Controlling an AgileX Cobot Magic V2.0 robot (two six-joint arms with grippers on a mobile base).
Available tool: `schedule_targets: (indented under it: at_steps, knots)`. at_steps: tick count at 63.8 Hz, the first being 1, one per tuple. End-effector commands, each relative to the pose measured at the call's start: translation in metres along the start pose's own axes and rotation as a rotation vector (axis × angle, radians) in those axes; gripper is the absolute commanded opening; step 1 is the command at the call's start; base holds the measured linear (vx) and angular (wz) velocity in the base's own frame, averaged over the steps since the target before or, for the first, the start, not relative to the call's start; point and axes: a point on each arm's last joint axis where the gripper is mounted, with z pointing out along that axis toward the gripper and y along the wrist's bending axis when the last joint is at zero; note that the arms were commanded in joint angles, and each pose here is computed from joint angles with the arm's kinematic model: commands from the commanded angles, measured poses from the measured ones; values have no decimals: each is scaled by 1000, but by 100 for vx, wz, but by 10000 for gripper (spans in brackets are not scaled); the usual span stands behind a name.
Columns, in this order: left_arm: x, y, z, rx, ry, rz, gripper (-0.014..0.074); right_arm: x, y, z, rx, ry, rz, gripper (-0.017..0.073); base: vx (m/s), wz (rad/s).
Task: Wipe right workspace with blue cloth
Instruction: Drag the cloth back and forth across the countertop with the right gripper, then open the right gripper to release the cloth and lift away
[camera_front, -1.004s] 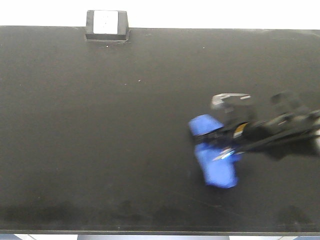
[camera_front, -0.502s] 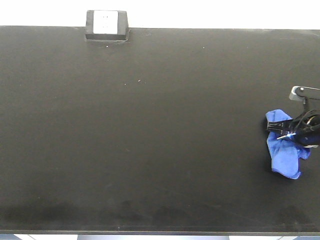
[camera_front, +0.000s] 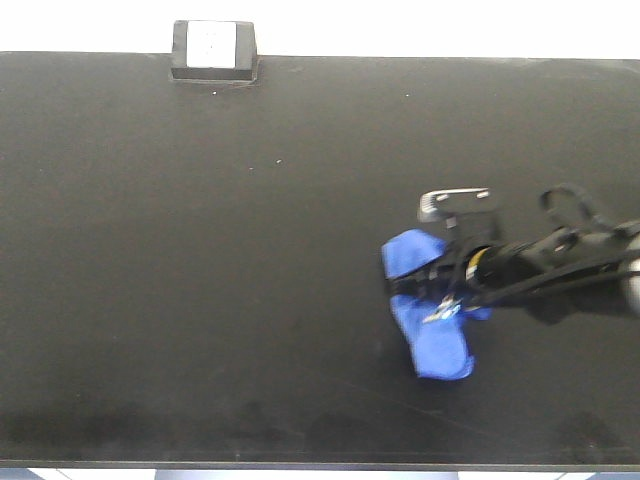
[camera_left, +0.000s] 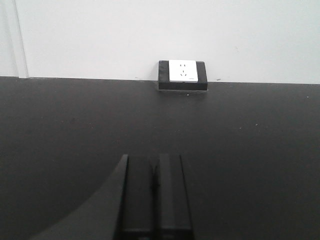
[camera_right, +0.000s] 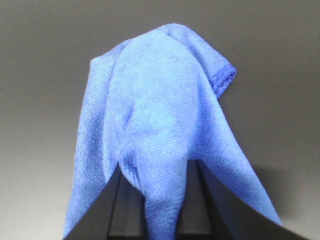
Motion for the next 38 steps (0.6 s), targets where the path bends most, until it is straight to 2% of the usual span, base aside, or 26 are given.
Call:
schedule_targets:
  at_steps: [1, 14, 22, 28, 38]
  knots:
    - [2, -1, 0, 19, -67, -7, -6, -10, 11, -10, -38, -68, -23, 8, 0, 0]
    - [2, -1, 0, 19, -67, -7, -6, -7, 8, -18, -7, -14, -22, 43, 0, 0]
    - [2, -1, 0, 19, -67, -7, -6, -11, 9, -29, -8, -42, -63, 89, 0, 0]
    - [2, -1, 0, 19, -67, -7, -6, -15, 9, -40, -10, -70, -78, 148, 0, 0]
    - [2, -1, 0, 19, -67, -7, -6, -20, 10, -58, -17, -118, -81, 297, 0, 0]
